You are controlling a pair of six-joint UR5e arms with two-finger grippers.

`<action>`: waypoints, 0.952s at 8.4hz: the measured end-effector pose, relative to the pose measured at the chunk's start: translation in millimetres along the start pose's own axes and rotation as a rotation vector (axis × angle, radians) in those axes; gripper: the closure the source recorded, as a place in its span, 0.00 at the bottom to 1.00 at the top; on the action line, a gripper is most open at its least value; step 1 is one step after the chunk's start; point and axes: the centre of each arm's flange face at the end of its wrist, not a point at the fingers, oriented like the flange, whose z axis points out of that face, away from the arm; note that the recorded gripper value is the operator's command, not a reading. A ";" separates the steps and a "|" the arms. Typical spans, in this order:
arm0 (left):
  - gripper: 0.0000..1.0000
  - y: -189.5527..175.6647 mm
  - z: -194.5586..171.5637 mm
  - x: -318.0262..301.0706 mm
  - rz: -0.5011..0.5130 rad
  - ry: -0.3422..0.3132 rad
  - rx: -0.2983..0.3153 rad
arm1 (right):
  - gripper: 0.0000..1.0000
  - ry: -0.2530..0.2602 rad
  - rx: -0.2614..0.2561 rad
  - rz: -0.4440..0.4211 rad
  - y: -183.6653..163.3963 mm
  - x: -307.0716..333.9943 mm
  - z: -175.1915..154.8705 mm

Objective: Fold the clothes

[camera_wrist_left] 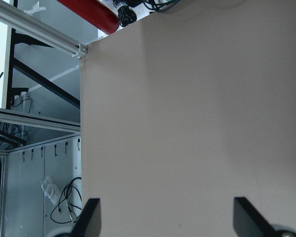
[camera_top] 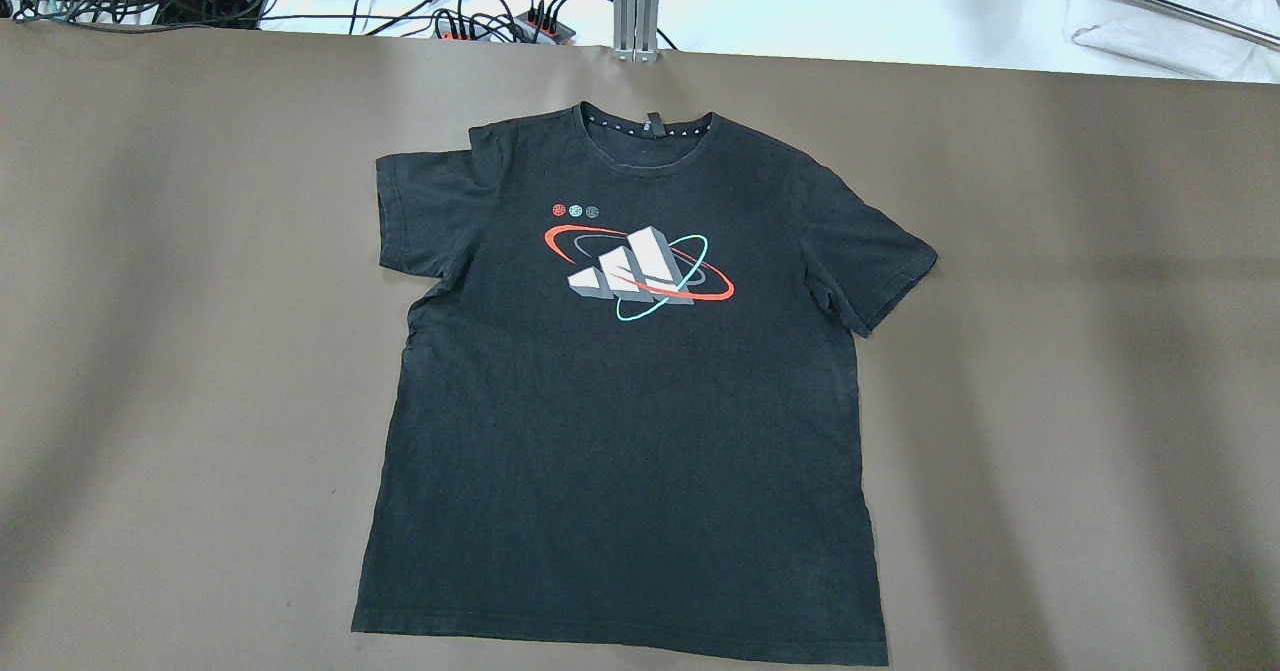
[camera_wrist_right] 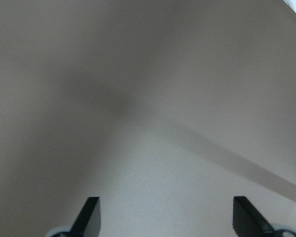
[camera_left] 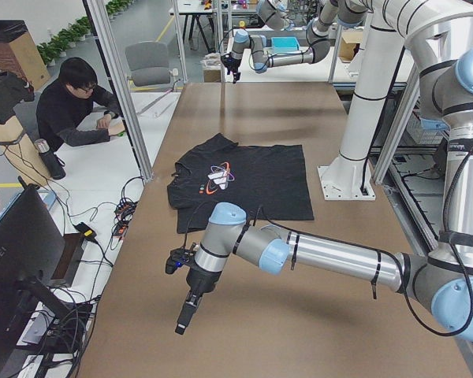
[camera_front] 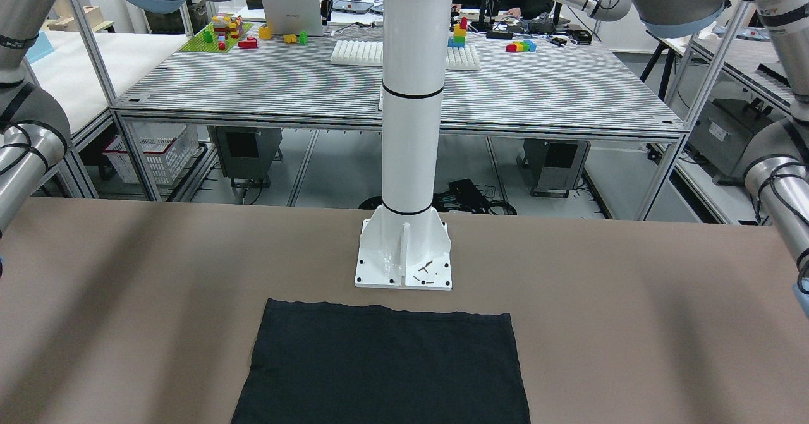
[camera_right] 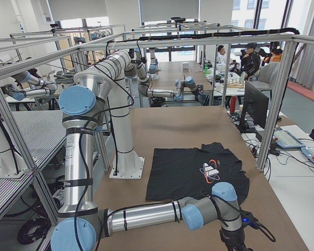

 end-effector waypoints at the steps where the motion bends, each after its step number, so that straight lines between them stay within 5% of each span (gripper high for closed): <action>1: 0.06 -2.0 -1.9 1.0 0.006 0.007 0.024 | 0.06 0.002 -0.002 0.012 -0.8 0.2 1.2; 5: 0.06 -27.3 -9.9 31.5 0.049 0.053 0.083 | 0.06 -0.005 0.012 0.036 -17.9 -3.9 -2.6; 8: 0.06 -76.7 -1.2 77.6 0.045 0.274 0.100 | 0.06 -0.049 0.048 0.086 -64.8 -36.5 -9.0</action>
